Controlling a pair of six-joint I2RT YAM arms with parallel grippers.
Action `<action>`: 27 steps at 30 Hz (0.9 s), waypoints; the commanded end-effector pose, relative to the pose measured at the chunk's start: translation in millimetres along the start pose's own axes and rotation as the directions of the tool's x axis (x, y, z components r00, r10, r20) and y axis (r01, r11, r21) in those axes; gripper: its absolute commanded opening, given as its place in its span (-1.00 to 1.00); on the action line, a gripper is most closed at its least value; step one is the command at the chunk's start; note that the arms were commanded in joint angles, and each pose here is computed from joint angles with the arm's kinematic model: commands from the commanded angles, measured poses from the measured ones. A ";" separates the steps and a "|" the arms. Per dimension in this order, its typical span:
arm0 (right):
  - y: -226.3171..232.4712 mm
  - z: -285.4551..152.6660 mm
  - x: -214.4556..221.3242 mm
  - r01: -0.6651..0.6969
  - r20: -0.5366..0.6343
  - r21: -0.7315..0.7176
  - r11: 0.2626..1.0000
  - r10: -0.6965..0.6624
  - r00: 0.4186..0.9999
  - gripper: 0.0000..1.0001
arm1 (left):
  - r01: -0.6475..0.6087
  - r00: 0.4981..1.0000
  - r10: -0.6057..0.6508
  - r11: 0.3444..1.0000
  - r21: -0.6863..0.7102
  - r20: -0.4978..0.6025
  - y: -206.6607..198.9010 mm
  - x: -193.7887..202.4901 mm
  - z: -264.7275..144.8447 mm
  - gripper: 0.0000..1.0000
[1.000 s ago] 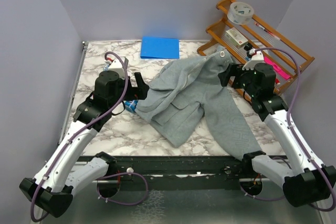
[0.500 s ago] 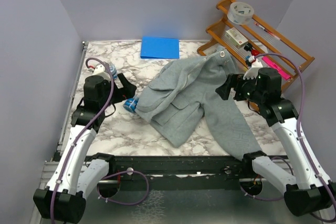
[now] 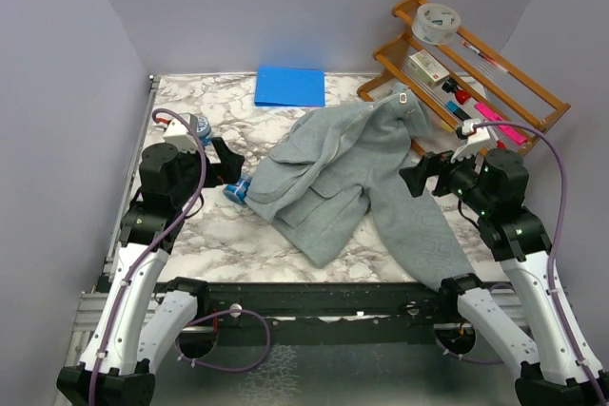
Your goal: Zip up the jacket
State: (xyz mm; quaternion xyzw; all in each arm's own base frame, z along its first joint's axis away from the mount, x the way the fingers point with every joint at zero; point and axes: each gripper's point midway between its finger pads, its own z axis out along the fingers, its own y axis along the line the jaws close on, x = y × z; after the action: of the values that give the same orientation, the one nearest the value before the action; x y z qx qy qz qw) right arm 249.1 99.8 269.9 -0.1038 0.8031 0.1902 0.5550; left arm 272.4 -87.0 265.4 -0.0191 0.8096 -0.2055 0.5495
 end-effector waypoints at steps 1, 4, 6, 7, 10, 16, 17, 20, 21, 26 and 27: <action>-11.5 0.3 -10.5 0.058 0.058 0.051 0.997 -0.061 0.996 1.00 | -0.059 0.997 0.058 0.998 0.023 0.041 -5.0 -6.6 -2.1 0.97; -12.3 1.5 -8.1 0.059 0.051 0.052 0.997 -0.062 0.997 1.00 | -0.050 0.997 0.048 0.998 0.036 0.055 -7.4 -6.8 -2.6 0.97; -12.5 2.3 -7.6 0.059 0.051 0.052 0.997 -0.062 0.997 1.00 | -0.046 0.997 0.044 0.998 0.038 0.060 -7.5 -6.6 -3.0 0.97; -12.5 2.5 -7.5 0.060 0.051 0.052 0.997 -0.063 0.997 1.00 | -0.047 0.997 0.044 0.998 0.037 0.061 -7.2 -6.1 -3.1 0.98; -14.0 3.9 -5.5 0.063 0.052 0.056 0.996 -0.066 0.996 1.00 | -0.046 0.997 0.044 0.998 0.044 0.059 -8.3 -5.1 -2.7 0.97; -12.2 8.2 -2.7 0.059 0.051 0.039 0.998 -0.061 0.997 1.00 | -0.046 0.997 0.043 0.998 0.053 0.057 -10.2 -6.1 -2.2 0.97; -11.9 8.4 -2.6 0.059 0.052 0.037 0.998 -0.061 0.997 1.00 | -0.047 0.997 0.044 0.997 0.055 0.058 -10.8 -6.4 -2.1 0.98; -11.6 10.2 -1.9 0.056 0.055 0.033 0.998 -0.057 0.997 1.00 | -0.044 0.997 0.041 0.997 0.058 0.061 -11.6 -7.5 -2.0 0.97; -11.1 10.7 -1.4 0.056 0.055 0.029 0.998 -0.057 0.997 1.00 | -0.045 0.997 0.041 0.997 0.059 0.063 -11.8 -8.0 -2.2 0.97; -11.7 13.0 0.6 0.052 0.052 0.028 0.998 -0.053 0.997 1.00 | -0.045 0.997 0.042 0.998 0.046 0.061 -8.9 -6.6 -0.8 0.98; -12.5 13.2 0.6 0.052 0.052 0.032 0.998 -0.054 0.997 1.00 | -0.045 0.997 0.042 0.998 0.042 0.063 -8.2 -7.0 -0.8 0.97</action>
State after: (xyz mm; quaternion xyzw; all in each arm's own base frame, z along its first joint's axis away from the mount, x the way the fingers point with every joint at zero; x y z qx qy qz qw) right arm 260.9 95.7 261.8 -0.1140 0.7925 0.1683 0.5750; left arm 270.7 -90.9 270.1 -0.0020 0.7955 -0.2092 0.5687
